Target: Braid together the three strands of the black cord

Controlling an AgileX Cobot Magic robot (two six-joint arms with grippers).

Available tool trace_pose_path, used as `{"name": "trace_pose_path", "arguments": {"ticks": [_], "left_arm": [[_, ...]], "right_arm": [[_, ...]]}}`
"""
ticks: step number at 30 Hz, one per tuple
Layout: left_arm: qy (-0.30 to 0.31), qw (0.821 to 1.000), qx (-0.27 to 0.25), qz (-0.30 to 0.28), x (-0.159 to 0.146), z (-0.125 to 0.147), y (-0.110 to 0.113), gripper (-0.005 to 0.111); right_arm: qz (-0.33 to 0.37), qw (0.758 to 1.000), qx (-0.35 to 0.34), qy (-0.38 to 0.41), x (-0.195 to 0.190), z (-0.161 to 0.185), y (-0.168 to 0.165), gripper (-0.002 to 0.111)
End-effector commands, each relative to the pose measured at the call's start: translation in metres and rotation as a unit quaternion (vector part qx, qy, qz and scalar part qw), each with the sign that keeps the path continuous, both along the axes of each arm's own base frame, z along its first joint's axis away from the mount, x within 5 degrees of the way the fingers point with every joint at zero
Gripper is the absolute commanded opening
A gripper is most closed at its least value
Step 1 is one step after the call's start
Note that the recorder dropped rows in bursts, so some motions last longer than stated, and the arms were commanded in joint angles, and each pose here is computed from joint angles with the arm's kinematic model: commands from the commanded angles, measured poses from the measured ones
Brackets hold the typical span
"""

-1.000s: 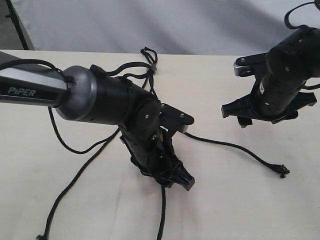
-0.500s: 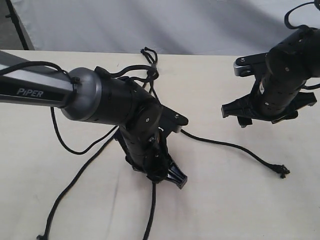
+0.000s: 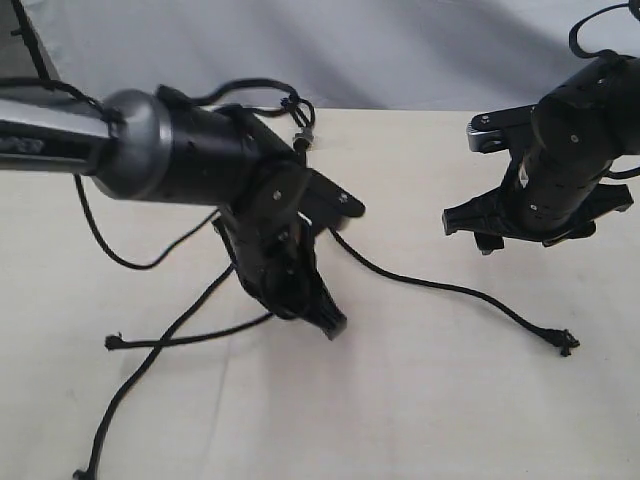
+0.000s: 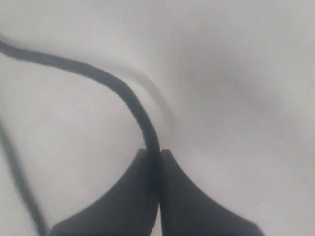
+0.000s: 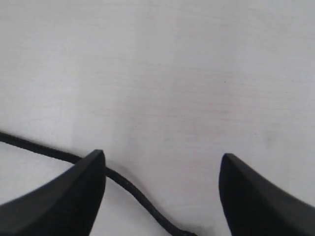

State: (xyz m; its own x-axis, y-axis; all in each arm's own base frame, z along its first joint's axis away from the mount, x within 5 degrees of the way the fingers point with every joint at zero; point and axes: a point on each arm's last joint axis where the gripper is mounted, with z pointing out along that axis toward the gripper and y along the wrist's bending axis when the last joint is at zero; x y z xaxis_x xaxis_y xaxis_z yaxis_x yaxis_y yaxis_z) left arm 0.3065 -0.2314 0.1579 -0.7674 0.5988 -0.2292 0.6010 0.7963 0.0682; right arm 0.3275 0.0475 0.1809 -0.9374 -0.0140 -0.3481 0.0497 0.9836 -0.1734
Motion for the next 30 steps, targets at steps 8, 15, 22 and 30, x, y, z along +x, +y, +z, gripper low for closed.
{"name": "trace_pose_path", "arguments": {"ticks": [8, 15, 22, 30], "left_arm": [[-0.018, 0.991, 0.029, 0.126, 0.054, 0.005, 0.12, 0.0], [-0.003, 0.991, 0.035, 0.126, 0.047, -0.009, 0.135, 0.0], [-0.076, 0.993, 0.077, 0.048, 0.051, 0.017, 0.14, 0.0], [-0.191, 0.971, 0.133, -0.05, 0.081, 0.012, 0.164, 0.0]], "right_arm": [[0.008, 1.0, 0.001, -0.013, 0.002, 0.005, 0.0, 0.062], [0.009, 1.0, 0.007, -0.022, 0.003, 0.005, 0.001, 0.062], [0.009, 1.0, 0.007, -0.022, 0.003, 0.005, 0.001, 0.062], [0.009, 1.0, 0.007, -0.022, 0.003, 0.005, 0.001, 0.062]]}}
